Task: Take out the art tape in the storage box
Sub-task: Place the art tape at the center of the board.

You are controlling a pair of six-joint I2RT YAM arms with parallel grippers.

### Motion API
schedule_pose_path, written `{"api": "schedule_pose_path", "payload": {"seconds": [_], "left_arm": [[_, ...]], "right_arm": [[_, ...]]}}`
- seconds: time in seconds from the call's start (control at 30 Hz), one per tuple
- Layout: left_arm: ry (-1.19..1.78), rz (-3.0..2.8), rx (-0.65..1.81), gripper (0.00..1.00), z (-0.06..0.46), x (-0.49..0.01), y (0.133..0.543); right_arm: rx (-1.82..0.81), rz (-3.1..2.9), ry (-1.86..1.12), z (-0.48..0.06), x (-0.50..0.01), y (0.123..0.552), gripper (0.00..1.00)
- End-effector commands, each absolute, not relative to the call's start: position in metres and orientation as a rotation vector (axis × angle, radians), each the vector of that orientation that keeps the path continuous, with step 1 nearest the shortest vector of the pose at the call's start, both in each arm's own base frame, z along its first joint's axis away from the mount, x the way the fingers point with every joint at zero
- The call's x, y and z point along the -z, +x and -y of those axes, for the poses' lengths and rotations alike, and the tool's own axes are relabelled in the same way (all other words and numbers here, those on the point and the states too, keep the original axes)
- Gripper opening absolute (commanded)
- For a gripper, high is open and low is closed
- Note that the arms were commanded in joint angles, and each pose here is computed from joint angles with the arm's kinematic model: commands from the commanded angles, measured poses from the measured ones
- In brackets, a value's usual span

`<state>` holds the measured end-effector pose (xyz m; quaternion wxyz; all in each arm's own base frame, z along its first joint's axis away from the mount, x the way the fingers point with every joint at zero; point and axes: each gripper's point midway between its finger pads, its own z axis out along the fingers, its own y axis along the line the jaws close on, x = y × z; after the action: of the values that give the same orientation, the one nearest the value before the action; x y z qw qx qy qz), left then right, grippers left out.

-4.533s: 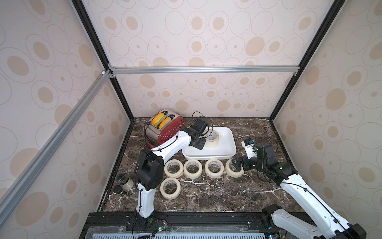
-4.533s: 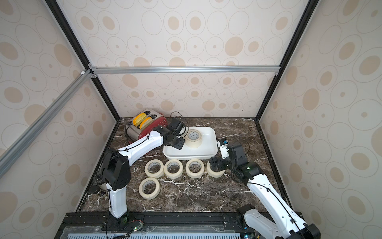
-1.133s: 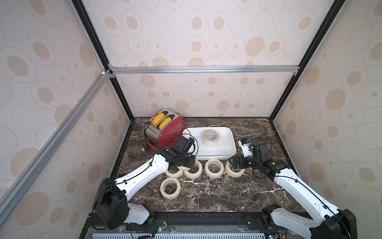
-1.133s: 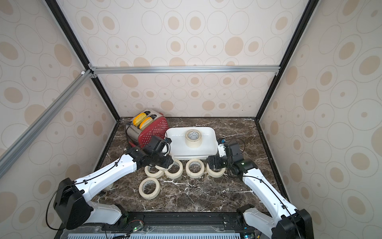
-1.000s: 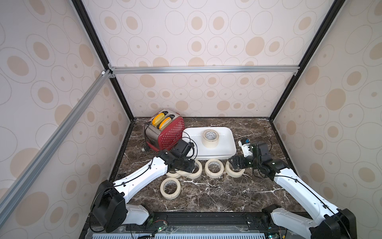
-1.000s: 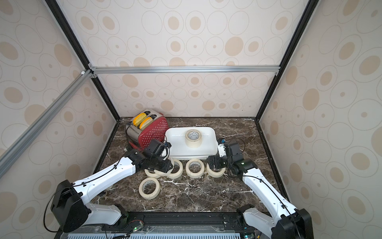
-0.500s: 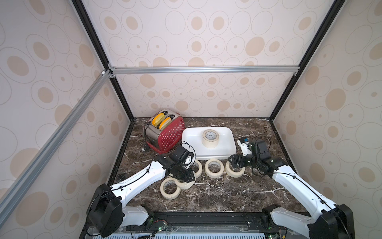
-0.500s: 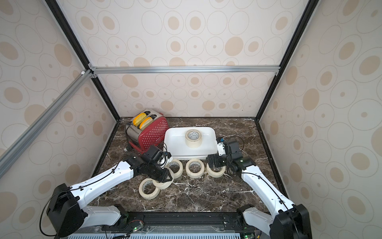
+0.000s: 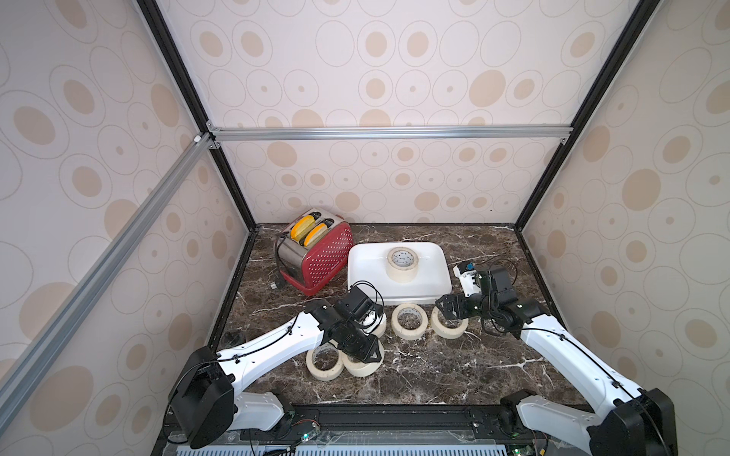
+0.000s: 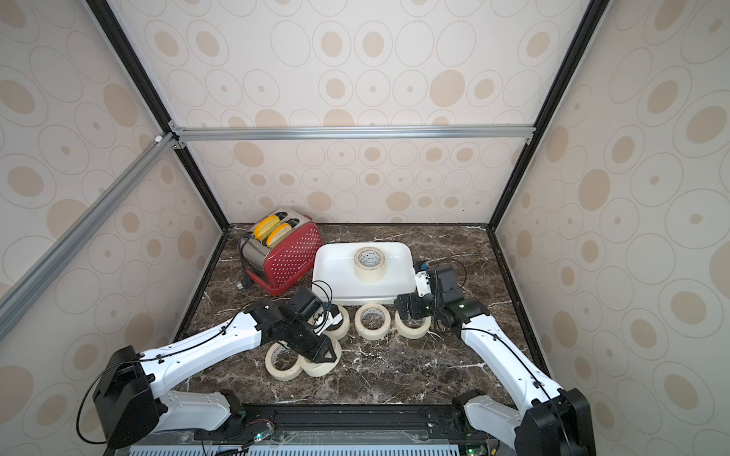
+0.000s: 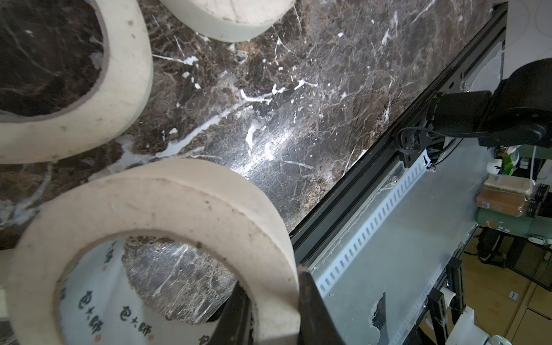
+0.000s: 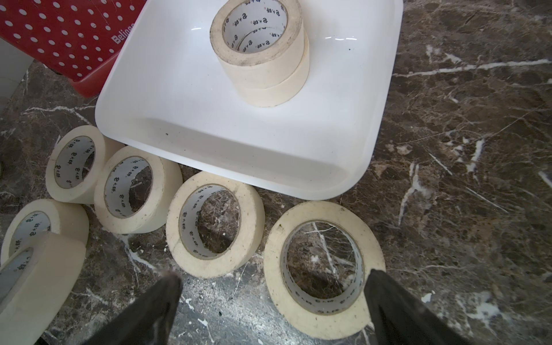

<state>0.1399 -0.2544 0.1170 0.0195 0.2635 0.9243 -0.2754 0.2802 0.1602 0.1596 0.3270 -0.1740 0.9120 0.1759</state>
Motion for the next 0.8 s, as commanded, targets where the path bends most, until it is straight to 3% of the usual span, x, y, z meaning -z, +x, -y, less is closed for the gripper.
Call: {"api": "schedule_pose_path", "payload": {"seconds": [0.0, 0.2, 0.47, 0.77], "left_arm": [[0.902, -2.872, 0.917, 0.17, 0.261, -0.118, 0.13], [0.942, -2.937, 0.887, 0.17, 0.261, -0.099, 0.124], [0.881, -2.964, 0.629, 0.16, 0.25, -0.071, 0.149], [0.845, -2.953, 0.647, 0.22, 0.262, -0.06, 0.16]], "right_arm": [[-0.429, -2.358, -0.46, -0.156, -0.173, 0.283, 1.0], [-0.426, -2.36, -0.46, -0.155, -0.172, 0.282, 1.0], [-0.425, -2.366, -0.46, -0.155, -0.17, 0.282, 1.0], [-0.396, -2.365, -0.464, -0.15, -0.171, 0.28, 1.0]]}}
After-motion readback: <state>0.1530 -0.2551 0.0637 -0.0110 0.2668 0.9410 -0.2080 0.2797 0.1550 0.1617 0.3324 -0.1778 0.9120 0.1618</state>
